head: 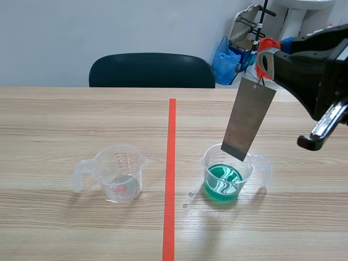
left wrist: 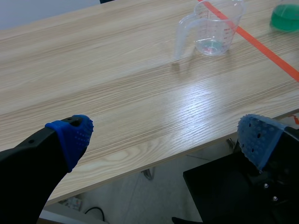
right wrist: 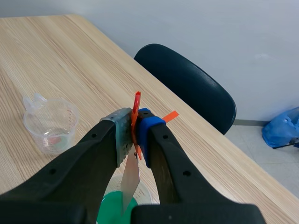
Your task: Do the redox reaction experiment
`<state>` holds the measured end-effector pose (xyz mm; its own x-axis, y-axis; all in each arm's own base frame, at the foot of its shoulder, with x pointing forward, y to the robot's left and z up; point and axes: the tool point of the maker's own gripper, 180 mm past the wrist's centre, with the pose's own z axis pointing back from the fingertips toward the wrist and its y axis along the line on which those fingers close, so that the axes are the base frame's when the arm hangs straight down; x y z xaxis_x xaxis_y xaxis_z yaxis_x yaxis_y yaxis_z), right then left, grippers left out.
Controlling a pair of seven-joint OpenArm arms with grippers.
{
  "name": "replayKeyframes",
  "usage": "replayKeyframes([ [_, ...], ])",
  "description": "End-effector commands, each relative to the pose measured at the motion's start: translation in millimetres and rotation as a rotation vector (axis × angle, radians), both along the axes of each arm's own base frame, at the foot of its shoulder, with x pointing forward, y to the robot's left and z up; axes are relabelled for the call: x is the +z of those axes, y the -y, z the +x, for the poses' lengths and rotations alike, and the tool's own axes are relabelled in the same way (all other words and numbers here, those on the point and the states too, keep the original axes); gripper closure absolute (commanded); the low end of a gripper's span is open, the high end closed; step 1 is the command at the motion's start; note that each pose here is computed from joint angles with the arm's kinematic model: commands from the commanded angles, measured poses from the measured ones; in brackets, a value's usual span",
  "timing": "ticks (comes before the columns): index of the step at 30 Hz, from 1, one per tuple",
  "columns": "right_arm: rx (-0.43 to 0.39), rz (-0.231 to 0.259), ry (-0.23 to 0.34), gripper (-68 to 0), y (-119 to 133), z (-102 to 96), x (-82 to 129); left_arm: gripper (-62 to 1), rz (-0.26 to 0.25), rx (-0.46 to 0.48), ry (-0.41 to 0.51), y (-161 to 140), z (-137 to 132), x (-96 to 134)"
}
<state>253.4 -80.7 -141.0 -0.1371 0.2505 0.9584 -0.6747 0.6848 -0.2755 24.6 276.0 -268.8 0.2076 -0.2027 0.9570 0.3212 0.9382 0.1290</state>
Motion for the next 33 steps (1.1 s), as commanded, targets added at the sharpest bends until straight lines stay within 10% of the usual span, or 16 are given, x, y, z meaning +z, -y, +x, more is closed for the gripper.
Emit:
replayKeyframes([
  [1, 0.002, 0.011, 0.047, -0.6, 0.3, 0.9, 14.5, -62.3, -0.015, -0.001, 0.02, 1.7, 2.4, 4.1],
  [33, 0.002, 0.011, 0.047, -0.6, 0.3, 0.9, 14.5, -62.3, -0.014, -0.013, 0.023, 1.8, 4.2, 5.0],
])
